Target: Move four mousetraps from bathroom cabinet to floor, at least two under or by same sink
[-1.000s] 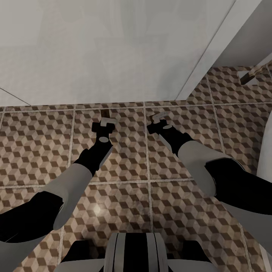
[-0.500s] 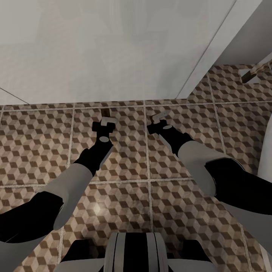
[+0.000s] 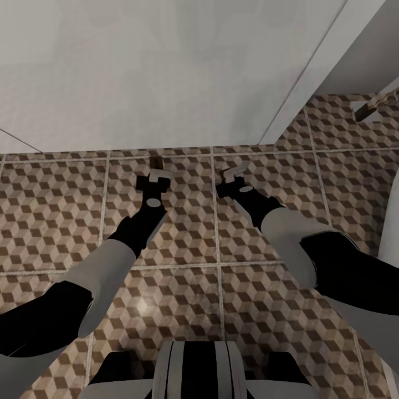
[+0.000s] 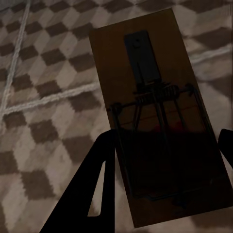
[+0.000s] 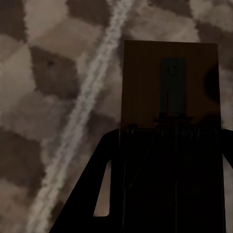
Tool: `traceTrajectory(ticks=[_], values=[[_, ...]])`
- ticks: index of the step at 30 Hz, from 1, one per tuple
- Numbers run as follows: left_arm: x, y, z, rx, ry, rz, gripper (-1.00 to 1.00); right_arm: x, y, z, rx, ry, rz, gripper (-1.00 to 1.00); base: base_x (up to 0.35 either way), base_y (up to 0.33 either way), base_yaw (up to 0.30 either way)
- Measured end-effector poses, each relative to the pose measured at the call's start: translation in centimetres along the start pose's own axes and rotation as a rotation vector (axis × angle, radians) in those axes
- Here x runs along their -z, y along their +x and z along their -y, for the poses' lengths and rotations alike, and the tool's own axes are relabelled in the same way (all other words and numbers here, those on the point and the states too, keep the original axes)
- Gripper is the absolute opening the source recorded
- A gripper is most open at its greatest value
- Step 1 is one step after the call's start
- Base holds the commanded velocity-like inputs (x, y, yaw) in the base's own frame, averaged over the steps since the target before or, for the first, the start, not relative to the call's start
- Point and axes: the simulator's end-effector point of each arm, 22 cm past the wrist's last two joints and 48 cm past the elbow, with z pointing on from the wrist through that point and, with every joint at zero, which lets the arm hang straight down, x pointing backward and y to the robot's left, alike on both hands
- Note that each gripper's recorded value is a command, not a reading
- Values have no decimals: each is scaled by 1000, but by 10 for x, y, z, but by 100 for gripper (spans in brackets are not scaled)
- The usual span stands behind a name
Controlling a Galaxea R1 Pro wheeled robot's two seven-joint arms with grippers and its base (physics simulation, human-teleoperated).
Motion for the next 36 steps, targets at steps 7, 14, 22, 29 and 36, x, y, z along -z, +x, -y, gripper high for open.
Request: traceTrajectory(ticks=[7,14,22,29,36], values=[[1,-3,4,-14,10,10,-100,0,0,1,1,3,4,-100,0,0,0],[2,-2,5,-19,12,12,-100,0,-13,2,6,9,55,-100,0,0,0],[2,-2,7,-23,16,12,-100,1,-22,13,6,55,78,-100,0,0,0],[2,-1,7,-25,17,10,-100,2,-23,18,2,78,80,-100,0,0,0],[2,9,7,-34,18,-10,-100,2,-23,18,2,79,83,-100,0,0,0]])
